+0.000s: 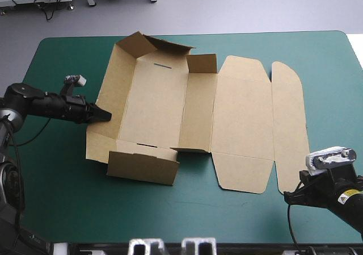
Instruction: Fold the box
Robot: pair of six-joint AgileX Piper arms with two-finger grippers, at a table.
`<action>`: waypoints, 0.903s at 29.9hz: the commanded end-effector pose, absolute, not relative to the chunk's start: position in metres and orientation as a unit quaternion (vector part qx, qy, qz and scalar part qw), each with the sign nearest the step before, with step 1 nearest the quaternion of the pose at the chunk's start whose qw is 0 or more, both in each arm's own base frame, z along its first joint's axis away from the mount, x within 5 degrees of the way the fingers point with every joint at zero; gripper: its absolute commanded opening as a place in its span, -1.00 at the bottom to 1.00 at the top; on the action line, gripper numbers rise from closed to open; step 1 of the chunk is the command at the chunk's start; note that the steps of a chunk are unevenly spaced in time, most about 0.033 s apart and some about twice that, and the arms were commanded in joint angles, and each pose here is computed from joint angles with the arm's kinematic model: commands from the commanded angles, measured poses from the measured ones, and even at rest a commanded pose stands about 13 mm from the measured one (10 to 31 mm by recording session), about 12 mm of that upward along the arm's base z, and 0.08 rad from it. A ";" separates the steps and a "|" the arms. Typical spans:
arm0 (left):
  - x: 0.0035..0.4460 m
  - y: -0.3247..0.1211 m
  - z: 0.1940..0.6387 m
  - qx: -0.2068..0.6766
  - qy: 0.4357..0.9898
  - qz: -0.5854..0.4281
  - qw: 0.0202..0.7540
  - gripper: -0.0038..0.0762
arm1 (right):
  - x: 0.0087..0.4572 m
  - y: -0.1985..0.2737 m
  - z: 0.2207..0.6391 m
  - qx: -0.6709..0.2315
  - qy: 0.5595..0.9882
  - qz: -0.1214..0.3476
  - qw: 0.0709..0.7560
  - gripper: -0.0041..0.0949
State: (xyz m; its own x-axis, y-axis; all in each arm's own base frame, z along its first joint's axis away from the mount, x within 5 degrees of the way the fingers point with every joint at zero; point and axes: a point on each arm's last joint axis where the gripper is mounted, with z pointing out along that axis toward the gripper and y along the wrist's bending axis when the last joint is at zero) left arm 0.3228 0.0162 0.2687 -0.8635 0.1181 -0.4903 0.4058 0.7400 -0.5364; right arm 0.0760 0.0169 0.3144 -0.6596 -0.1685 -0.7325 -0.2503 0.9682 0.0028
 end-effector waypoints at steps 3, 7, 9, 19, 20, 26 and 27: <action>0.320 -0.025 0.353 0.253 0.866 -0.325 0.284 -0.93 | 0.080 0.018 0.327 -0.113 0.894 0.055 0.430 -0.96; 0.321 -0.055 0.390 0.311 0.858 -0.272 0.304 -0.93 | 0.081 0.018 0.328 -0.114 0.893 0.054 0.432 -0.96; 0.319 -0.071 0.409 0.348 0.848 -0.236 0.324 -0.93 | 0.081 0.018 0.328 -0.113 0.892 0.054 0.434 -0.96; 0.307 -0.127 0.448 0.463 0.788 -0.094 0.394 -0.93 | 0.084 0.017 0.332 -0.104 0.882 0.053 0.457 -0.96; 0.306 -0.132 0.448 0.469 0.783 -0.086 0.399 -0.93 | 0.085 0.017 0.333 -0.101 0.878 0.052 0.465 -0.96; 0.299 -0.157 0.449 0.524 0.742 -0.033 0.418 -0.93 | 0.089 0.016 0.339 -0.092 0.860 0.047 0.499 -0.96; 0.299 -0.161 0.450 0.528 0.736 -0.027 0.424 -0.93 | 0.089 0.016 0.340 -0.091 0.858 0.046 0.502 -0.96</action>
State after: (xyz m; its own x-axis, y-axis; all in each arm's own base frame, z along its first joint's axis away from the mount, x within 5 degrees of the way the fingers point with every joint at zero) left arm 0.3124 -0.1547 0.4191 -0.2136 0.7727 -0.5978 0.8469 0.4515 0.2810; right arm 0.0839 0.0154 0.3231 -0.5696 -0.1366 -0.8105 -0.2171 0.9761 -0.0119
